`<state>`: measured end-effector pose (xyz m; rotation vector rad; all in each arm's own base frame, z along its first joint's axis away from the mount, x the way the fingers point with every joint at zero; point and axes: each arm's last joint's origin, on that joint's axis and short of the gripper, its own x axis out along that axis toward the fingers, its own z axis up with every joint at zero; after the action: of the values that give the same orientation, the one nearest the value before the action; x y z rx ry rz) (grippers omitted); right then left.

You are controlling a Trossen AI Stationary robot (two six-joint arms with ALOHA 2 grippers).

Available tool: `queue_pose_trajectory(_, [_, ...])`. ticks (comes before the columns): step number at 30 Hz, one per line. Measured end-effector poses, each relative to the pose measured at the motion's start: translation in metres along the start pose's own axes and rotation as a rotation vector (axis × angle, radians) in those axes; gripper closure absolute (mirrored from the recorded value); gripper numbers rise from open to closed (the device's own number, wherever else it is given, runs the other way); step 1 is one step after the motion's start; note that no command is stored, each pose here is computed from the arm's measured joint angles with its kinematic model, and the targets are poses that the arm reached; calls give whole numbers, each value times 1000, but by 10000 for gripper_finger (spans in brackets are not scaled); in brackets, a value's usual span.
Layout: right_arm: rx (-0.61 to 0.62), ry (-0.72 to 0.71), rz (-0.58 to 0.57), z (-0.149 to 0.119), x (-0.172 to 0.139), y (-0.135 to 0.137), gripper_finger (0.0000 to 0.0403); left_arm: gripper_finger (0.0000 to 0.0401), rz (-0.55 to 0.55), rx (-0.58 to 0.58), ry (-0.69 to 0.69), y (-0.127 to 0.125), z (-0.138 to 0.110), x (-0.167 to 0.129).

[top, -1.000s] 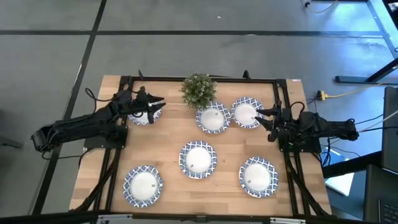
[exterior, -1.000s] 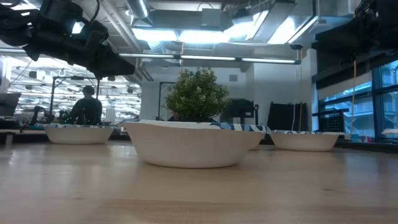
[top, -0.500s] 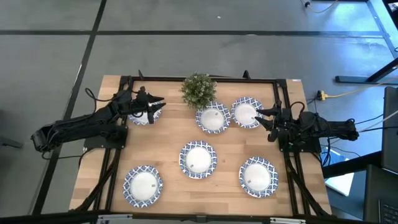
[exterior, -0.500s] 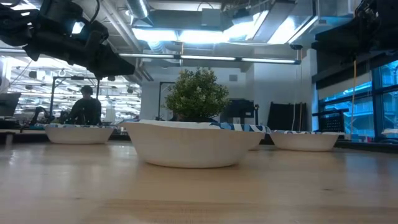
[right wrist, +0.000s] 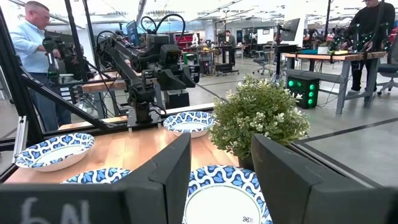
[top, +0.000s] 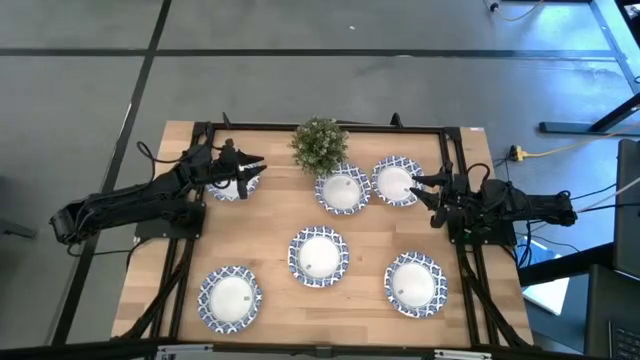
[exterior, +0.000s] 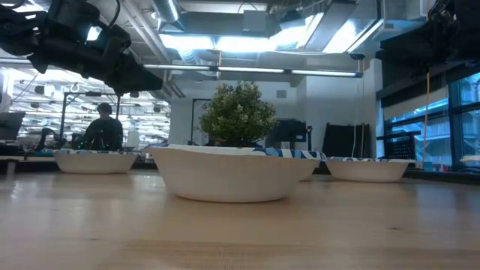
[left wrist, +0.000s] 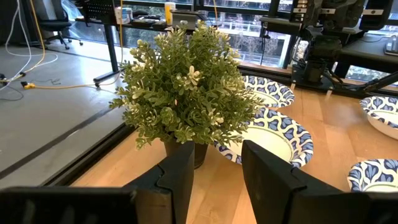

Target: Nest bowls inside each other

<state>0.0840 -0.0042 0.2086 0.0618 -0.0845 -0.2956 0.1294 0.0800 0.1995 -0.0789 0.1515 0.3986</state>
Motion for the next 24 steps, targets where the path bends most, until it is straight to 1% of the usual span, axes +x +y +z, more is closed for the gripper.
queue_pose_trajectory(13, [4, -10, -4, 1, 0, 0, 233, 273, 0, 0, 0, 0, 0, 0])
queue_pose_trajectory(16, [15, -56, -58, 6, 0, -2, 233, 273, 0, 0, 0, 0, 0, 0])
queue_pose_trajectory(17, [1, -66, -75, 8, 0, -2, 233, 273, 0, 0, 0, 0, 0, 0])
queue_pose_trajectory(20, [-54, -59, -107, 15, -1, -3, 233, 273, 0, 0, 0, 0, 0, 0])
queue_pose_trajectory(24, [-92, -26, -164, 29, 3, -2, 233, 273, 0, 0, 0, 0, 0, 0])
